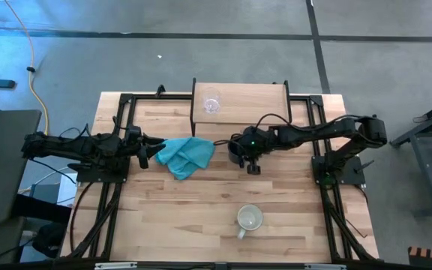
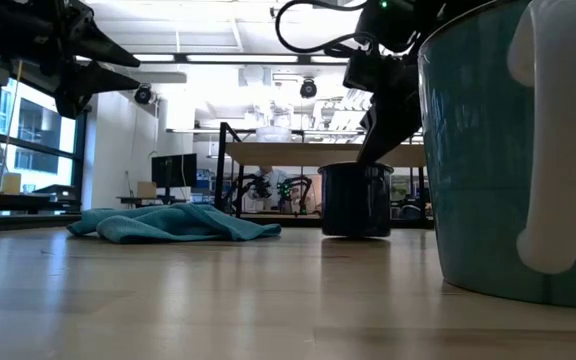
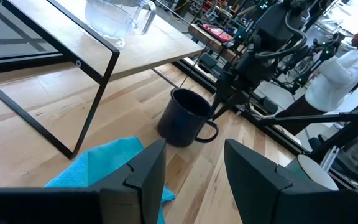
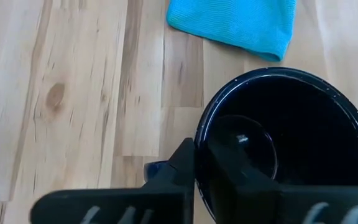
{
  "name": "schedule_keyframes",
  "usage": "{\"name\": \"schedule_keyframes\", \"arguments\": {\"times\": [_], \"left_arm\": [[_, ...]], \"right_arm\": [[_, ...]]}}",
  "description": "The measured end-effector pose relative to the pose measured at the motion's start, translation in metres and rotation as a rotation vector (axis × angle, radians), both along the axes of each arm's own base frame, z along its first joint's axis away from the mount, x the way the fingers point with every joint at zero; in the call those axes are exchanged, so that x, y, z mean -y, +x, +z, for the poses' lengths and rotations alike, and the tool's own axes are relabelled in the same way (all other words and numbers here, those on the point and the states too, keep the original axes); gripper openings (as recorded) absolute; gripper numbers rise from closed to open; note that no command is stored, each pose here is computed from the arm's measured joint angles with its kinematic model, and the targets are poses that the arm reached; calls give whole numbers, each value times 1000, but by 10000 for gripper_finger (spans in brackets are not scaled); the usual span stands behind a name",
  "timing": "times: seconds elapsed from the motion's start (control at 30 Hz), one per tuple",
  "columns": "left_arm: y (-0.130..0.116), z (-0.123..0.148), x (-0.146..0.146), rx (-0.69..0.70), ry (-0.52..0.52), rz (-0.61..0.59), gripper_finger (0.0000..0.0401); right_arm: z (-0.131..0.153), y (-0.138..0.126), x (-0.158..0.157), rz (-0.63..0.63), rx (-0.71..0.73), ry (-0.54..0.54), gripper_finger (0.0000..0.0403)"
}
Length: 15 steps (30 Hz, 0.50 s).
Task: Stack small to large cups/mugs on shelf
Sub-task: Put the dark blue mug on the shelf
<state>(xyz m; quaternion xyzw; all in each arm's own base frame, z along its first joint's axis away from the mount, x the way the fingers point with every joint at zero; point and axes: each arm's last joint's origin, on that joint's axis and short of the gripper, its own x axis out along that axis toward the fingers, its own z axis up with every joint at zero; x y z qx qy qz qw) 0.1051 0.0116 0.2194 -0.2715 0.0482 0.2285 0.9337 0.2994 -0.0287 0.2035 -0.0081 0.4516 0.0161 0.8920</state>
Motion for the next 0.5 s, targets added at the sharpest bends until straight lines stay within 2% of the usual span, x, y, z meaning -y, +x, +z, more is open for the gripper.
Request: {"name": "schedule_keyframes", "arguments": {"times": [0.3,0.5], "left_arm": [[0,0,0,-5,0,0,152],[0,0,0,-4,0,0,152]], "right_arm": [[0,0,0,7,2,-4,56],[0,0,0,36,4,5,64]]}}
